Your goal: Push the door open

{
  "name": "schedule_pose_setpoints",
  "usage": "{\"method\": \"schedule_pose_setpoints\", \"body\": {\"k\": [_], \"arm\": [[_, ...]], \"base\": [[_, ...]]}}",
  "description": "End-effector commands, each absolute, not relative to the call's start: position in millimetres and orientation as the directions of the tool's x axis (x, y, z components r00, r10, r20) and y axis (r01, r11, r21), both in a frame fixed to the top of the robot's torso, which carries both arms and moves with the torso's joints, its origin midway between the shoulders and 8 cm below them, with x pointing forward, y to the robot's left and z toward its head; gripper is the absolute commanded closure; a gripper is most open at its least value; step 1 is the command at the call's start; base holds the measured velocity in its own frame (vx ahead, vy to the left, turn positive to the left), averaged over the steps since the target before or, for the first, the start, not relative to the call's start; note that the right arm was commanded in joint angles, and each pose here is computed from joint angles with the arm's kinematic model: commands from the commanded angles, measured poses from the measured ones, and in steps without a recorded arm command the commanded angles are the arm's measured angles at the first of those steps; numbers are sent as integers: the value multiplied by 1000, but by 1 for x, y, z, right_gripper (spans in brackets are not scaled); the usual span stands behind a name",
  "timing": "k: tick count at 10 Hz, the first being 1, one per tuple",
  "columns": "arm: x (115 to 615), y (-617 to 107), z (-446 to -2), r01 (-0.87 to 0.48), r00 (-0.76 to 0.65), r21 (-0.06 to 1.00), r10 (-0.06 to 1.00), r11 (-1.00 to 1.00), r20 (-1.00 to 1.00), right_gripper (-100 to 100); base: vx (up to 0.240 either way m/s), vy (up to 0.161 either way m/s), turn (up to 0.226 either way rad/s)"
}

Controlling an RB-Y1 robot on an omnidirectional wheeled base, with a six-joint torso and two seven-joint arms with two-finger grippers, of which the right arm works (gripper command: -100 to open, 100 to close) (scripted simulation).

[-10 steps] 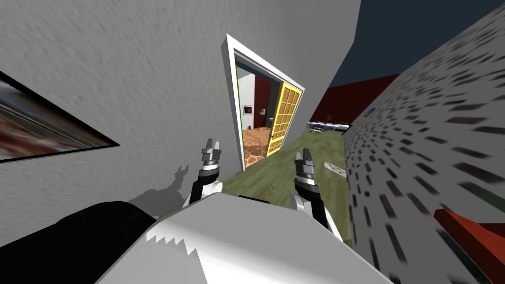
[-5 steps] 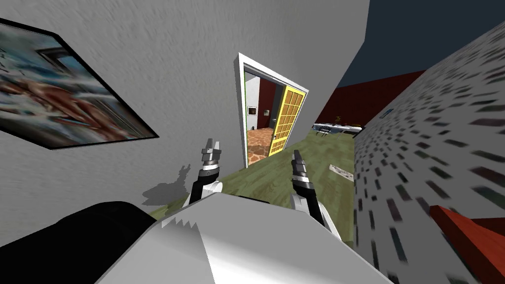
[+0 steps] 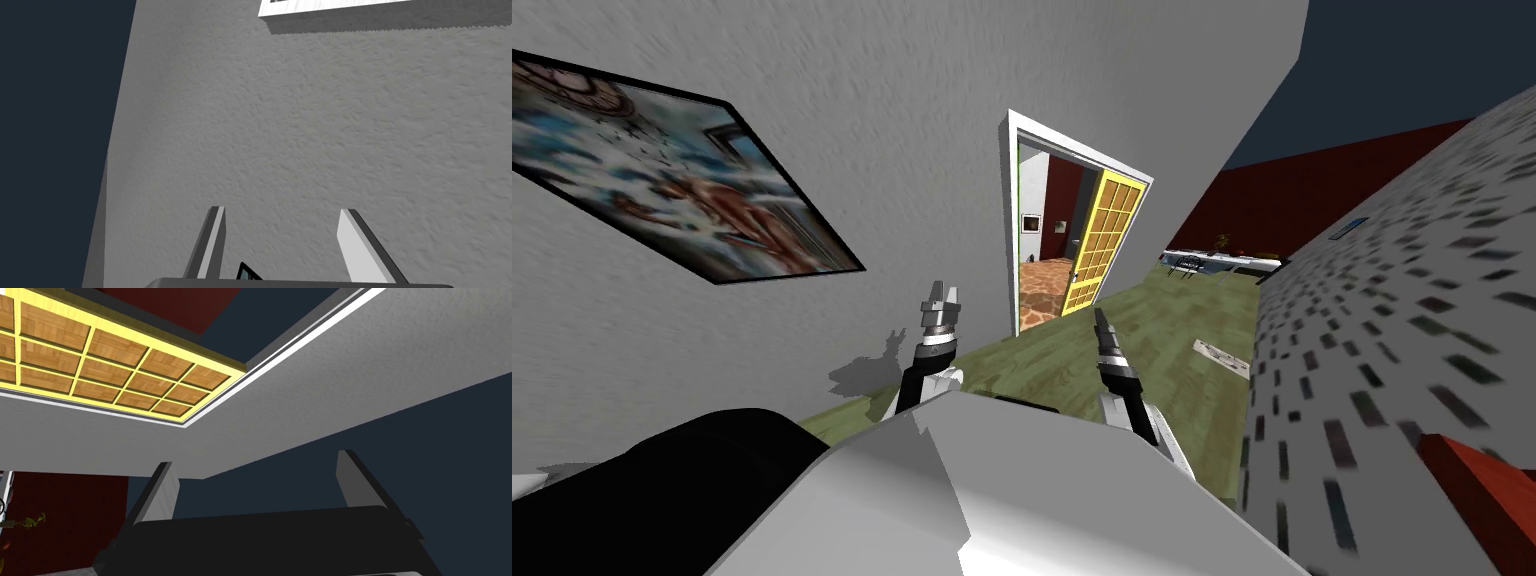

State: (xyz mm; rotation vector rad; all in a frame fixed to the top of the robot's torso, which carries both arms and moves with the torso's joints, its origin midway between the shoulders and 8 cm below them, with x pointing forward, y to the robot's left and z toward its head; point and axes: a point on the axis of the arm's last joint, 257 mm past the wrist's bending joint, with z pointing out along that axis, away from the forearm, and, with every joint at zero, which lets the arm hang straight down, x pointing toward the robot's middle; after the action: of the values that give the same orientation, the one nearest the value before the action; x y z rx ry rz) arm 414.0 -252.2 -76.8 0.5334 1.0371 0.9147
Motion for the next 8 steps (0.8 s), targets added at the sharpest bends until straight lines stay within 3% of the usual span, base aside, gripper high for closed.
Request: {"method": "schedule_pose_setpoints", "body": {"k": [1, 8], "arm": [[418, -250, -94, -348, 194, 743, 820, 571, -539, -100], [438, -250, -155, -212, 127, 670, 700, 711, -702, -100]], "base": [[-55, -46, 122], [-33, -40, 113]]}}
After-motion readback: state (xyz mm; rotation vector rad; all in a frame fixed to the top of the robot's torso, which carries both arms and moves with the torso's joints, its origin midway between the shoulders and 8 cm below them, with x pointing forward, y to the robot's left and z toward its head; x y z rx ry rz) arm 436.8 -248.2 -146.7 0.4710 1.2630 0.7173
